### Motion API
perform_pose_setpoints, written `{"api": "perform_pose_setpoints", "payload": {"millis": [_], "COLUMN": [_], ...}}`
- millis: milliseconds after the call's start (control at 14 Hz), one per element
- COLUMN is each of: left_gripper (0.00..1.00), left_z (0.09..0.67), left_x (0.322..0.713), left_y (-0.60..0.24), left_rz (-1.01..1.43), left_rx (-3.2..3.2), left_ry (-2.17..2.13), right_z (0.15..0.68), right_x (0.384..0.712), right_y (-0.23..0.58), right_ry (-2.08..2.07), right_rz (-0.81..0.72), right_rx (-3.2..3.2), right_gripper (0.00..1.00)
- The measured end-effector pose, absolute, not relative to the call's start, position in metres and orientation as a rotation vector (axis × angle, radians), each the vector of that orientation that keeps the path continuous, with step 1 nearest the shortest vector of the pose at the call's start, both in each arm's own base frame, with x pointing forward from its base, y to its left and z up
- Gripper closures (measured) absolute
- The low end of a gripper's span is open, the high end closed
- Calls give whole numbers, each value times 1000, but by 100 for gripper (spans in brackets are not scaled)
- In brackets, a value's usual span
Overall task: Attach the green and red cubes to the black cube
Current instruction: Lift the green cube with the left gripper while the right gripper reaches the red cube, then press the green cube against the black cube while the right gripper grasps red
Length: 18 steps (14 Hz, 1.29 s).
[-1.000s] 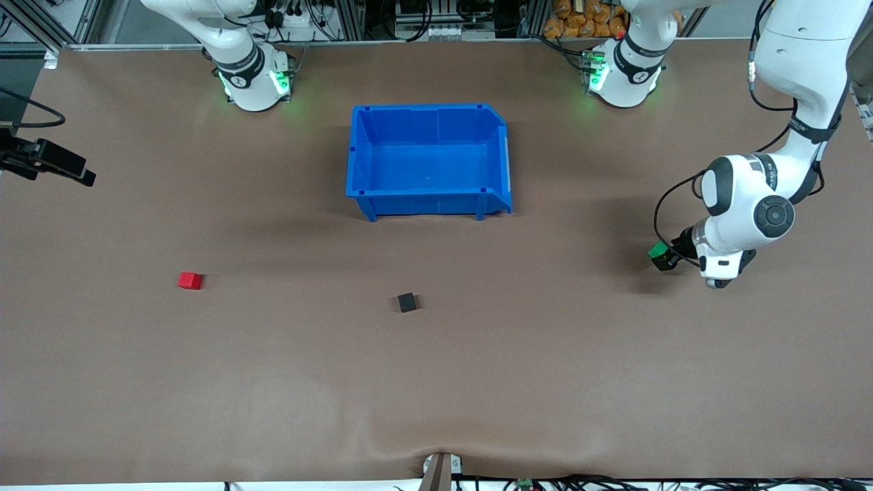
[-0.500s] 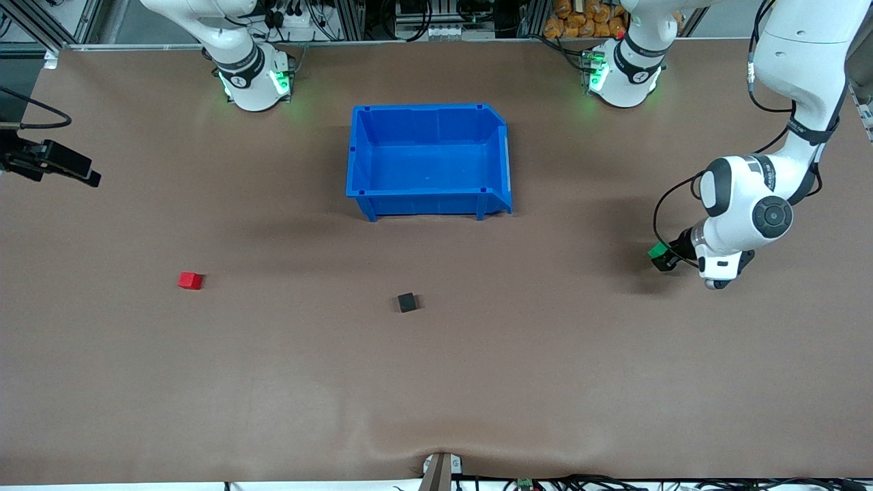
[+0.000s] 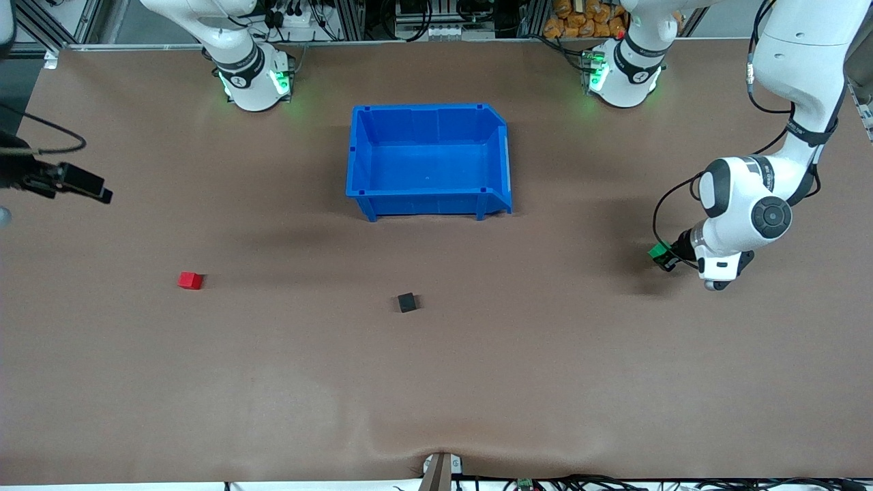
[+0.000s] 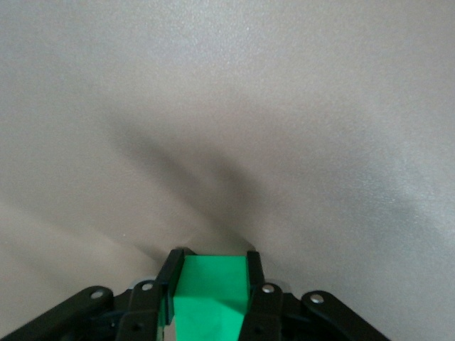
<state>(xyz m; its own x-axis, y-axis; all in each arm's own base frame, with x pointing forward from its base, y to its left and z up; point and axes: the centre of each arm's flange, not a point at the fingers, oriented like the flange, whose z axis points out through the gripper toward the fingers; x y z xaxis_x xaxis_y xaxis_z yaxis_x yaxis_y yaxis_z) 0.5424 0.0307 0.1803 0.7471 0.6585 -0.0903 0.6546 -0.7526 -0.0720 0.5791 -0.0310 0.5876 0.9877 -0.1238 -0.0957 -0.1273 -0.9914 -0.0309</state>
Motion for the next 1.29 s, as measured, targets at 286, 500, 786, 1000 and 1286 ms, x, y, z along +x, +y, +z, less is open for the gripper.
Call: {"api": "perform_pose_setpoints", "payload": {"millis": [286, 500, 786, 1000, 1286], "left_gripper": [60, 60, 60, 60, 60], "left_z": [182, 184, 192, 205, 234], "left_x": [545, 547, 557, 571, 593], "left_y": [31, 31, 25, -8, -81], "left_rz": [160, 150, 114, 77, 33], "left_rx": [-2897, -2897, -2870, -2829, -2770], "left_ry": [-1112, -1121, -1218, -1382, -1611], "right_z": [510, 434, 326, 262, 217], "right_x": [604, 620, 628, 609, 597], "right_y": [-34, -48, -76, -74, -89], "right_ry": [208, 261, 317, 159, 35], "right_rz": [149, 222, 130, 1, 17], "right_rx": [-3097, -3094, -3102, -3131, -3140], "right_gripper": [0, 0, 0, 0, 0]}}
